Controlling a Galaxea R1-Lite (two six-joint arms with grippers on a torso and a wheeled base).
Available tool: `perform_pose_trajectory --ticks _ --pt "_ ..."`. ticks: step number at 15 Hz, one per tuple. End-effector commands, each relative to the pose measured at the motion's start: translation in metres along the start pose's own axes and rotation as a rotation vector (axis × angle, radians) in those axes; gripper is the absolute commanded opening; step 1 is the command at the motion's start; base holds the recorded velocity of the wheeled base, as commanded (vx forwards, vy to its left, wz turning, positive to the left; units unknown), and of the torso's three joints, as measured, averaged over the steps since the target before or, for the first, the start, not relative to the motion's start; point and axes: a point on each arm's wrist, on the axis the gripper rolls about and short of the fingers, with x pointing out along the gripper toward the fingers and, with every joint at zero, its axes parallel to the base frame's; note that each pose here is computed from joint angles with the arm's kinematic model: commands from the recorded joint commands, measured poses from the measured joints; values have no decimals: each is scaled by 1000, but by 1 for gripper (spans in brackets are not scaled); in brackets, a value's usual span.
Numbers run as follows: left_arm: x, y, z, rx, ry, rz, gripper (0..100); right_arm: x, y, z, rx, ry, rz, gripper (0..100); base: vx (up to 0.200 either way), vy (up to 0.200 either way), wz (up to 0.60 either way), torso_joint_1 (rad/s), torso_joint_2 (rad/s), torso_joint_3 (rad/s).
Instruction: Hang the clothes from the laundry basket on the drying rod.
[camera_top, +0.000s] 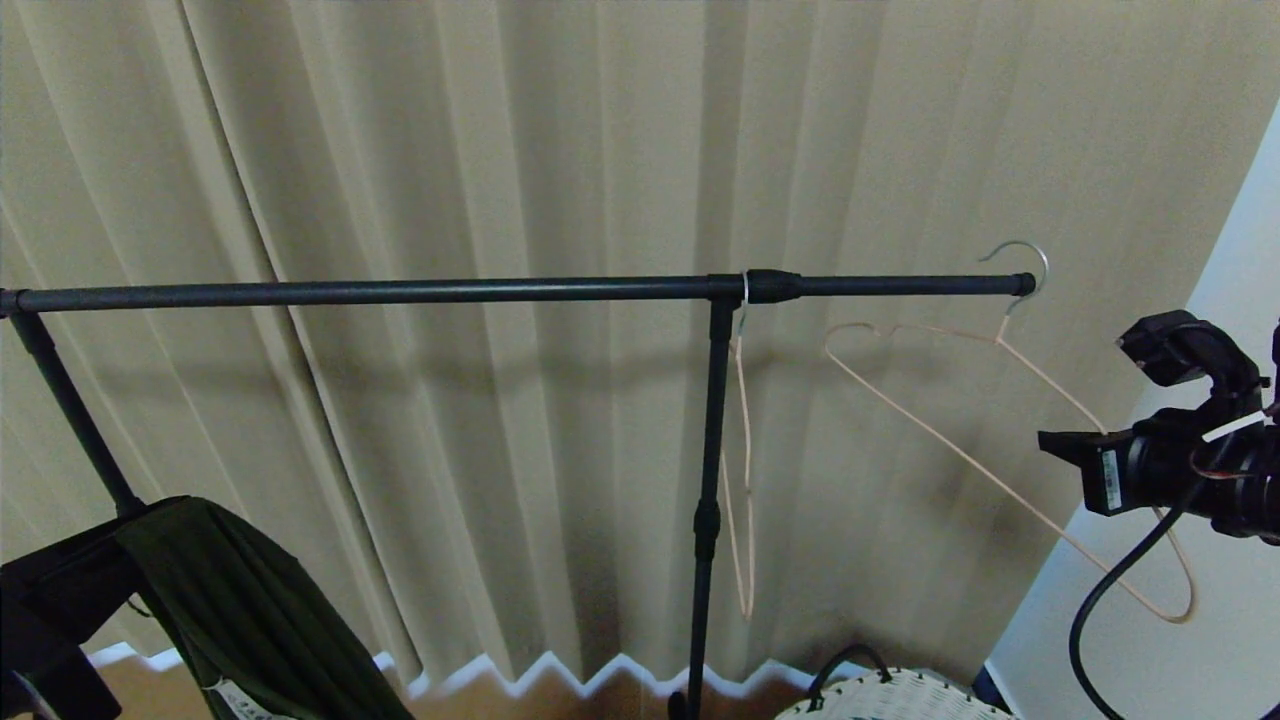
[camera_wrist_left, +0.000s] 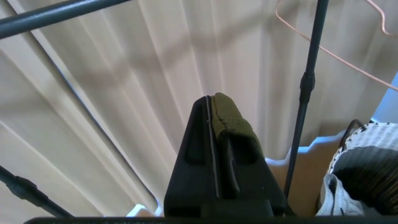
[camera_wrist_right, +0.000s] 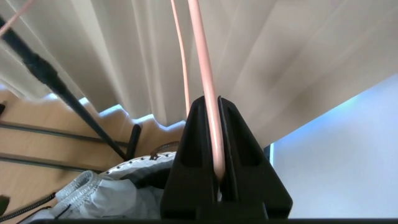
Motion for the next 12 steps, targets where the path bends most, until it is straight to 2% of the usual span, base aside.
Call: perform_pose_trajectory --ticks 1,6,12 --pt "1 0 -1 6 6 -2 0 -16 2 0 -5 -37 -3 0 0 0 0 0 0 0" --pt "1 0 -1 7 3 -1 0 -27 9 3 -25 -76 20 0 0 0 0 0 0 0" --pt "0 0 -1 24 5 0 0 -45 14 -10 -32 -88 32 0 0 0 0 0 0 0"
